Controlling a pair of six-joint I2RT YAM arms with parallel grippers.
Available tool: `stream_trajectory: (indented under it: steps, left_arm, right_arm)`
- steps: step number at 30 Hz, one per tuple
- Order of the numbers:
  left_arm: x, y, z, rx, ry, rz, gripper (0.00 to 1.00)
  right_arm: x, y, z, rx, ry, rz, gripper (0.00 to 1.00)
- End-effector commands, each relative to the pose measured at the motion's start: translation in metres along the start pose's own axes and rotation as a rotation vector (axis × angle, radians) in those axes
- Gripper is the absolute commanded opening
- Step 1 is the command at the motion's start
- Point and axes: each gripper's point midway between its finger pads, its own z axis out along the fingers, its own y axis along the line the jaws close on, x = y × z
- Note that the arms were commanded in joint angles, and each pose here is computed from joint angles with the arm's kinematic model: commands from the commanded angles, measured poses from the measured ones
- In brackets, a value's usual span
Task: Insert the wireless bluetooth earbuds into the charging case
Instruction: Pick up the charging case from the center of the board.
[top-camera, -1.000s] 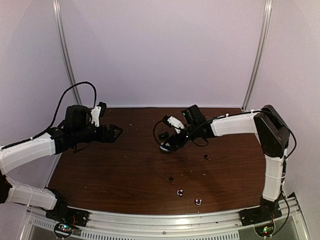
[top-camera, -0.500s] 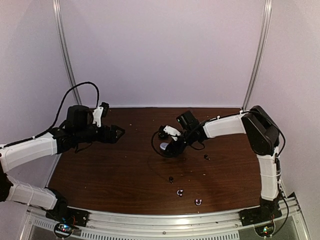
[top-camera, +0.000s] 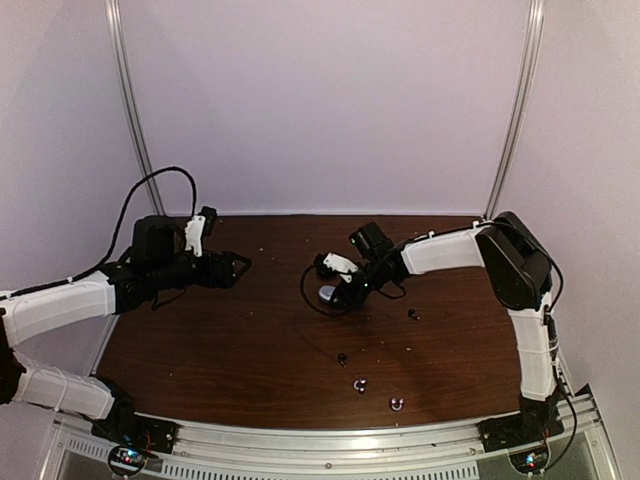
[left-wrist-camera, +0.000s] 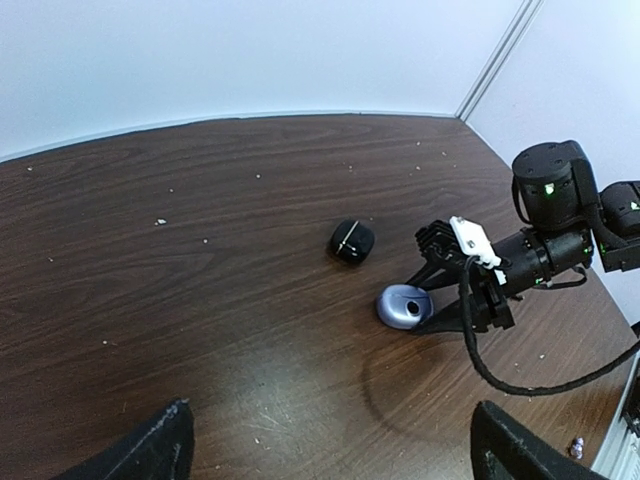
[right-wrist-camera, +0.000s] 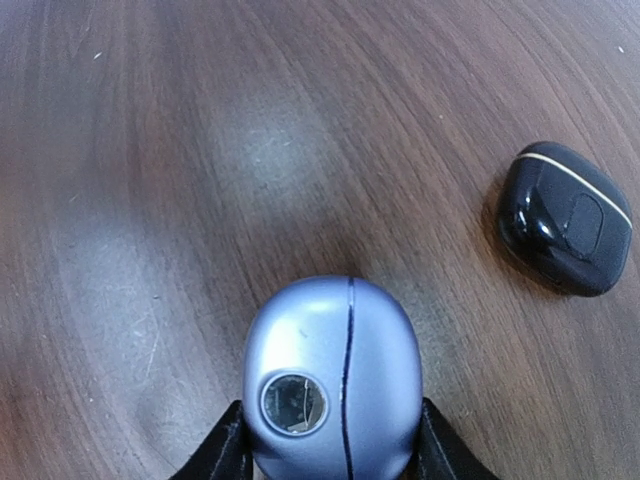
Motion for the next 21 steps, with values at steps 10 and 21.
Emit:
stream_trajectory:
  steps: [10,21]
  left_arm:
    - [-0.040,-0.030,-0.034,0.125,-0.195,-0.010,0.98]
    - [-0.052,-0.108,-0.071,0.539,-0.169,0.044,0.91]
  right_arm:
    - [-0.080,0.034,-0.104,0.110,-0.238,-0.150,0.30]
    - [-0.137,0.120,-0.222,0.366,-0.433,-0.382,0.29]
